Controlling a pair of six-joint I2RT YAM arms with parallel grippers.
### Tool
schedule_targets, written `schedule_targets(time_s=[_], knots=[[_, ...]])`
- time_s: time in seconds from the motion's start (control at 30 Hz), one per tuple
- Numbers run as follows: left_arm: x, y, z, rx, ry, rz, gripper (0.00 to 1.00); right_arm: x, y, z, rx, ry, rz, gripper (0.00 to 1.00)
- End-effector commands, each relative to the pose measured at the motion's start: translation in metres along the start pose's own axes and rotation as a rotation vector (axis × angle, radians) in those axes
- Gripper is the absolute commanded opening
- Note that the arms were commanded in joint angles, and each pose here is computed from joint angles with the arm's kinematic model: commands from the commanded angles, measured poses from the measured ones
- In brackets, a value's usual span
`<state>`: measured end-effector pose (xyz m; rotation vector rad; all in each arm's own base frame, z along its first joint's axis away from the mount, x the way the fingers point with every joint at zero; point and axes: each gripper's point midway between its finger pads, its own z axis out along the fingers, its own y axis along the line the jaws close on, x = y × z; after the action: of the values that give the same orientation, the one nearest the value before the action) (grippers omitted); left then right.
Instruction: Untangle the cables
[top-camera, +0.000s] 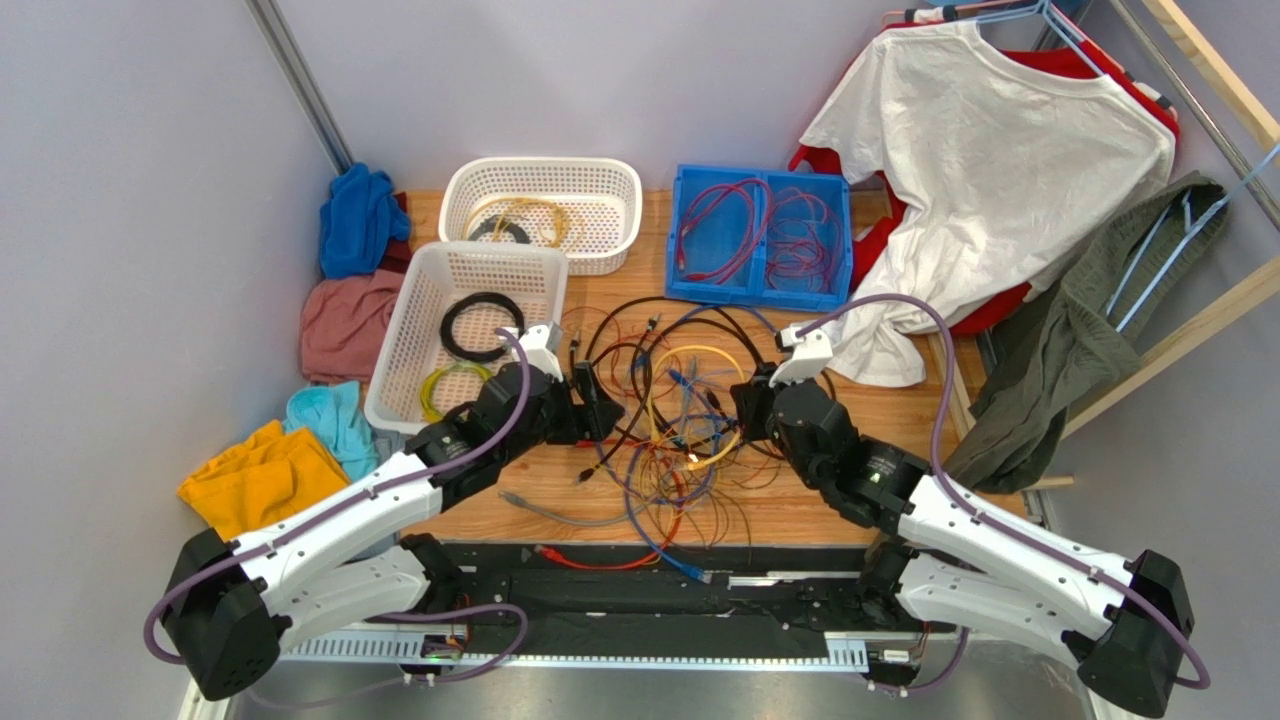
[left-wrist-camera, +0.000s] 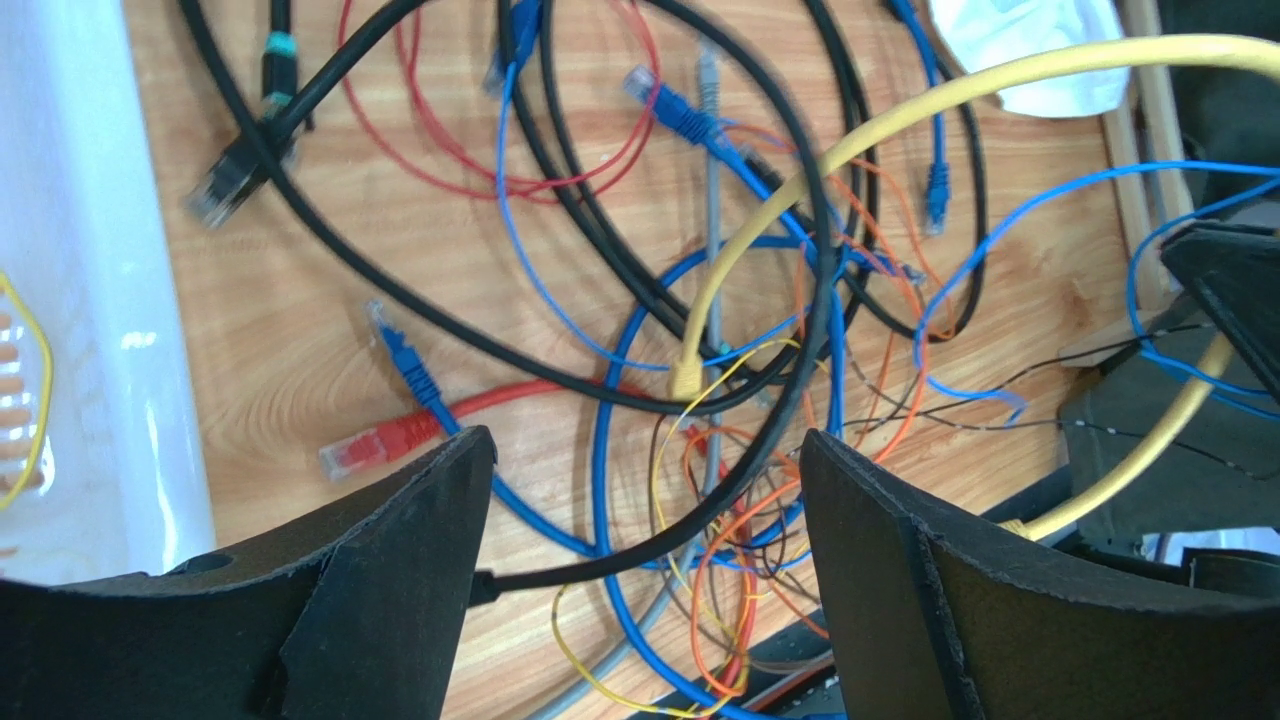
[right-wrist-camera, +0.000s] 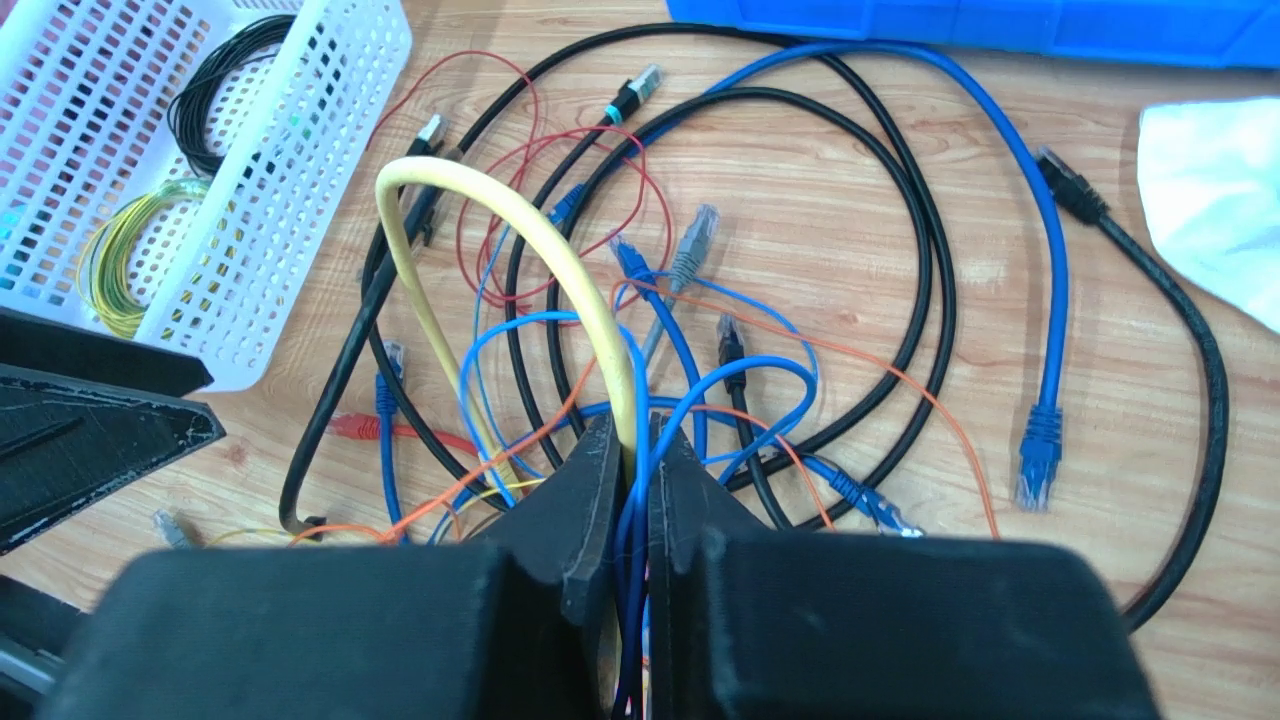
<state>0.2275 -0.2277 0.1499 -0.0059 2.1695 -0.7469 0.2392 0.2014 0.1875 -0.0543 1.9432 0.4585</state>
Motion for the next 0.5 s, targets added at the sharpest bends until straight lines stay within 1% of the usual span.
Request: schedule_targets(time_s=[0.0,0.03,0.1,0.13,0.17,0.23,0.37,0.4,0.47], knots=[[-0.053,-0.046,-0.015,0.173,-0.165,0.085,0.84,-0.011,0.014,-0.001,-0.052,-0.002,-0.032,0.0],[-0.065,-0.057,-0.02,0.222,-0.213,0.095,0.84,-0.01,0.015,-0.002,-0.06,0.002,-0.03,0.0],[-0.07,-0.068,-0.023,0.29,-0.253,0.154,0.84,-0.005,0.018,-0.003,-0.086,0.015,-0.031,0.0],[-0.081,-0.08,-0.027,0.345,-0.309,0.167,0.84,-0.007,0.02,-0.004,-0.1,0.008,-0.025,0.0],[-0.079,-0.085,-0.028,0.382,-0.311,0.21,0.84,-0.006,0.021,-0.005,-0.111,0.011,-0.026,0.0],[-0.086,-0.098,-0.029,0.436,-0.348,0.248,0.84,-0.007,0.028,-0.009,-0.153,0.016,-0.029,0.0],[-0.082,-0.116,-0.022,0.515,-0.322,0.346,0.85,-0.01,0.043,-0.022,-0.252,0.036,-0.024,0.0],[-0.077,-0.114,-0.014,0.511,-0.296,0.352,0.85,-0.011,0.049,-0.027,-0.292,0.044,-0.021,0.0],[-0.072,-0.112,-0.006,0.503,-0.286,0.358,0.85,-0.015,0.053,-0.036,-0.327,0.045,-0.012,0.0]])
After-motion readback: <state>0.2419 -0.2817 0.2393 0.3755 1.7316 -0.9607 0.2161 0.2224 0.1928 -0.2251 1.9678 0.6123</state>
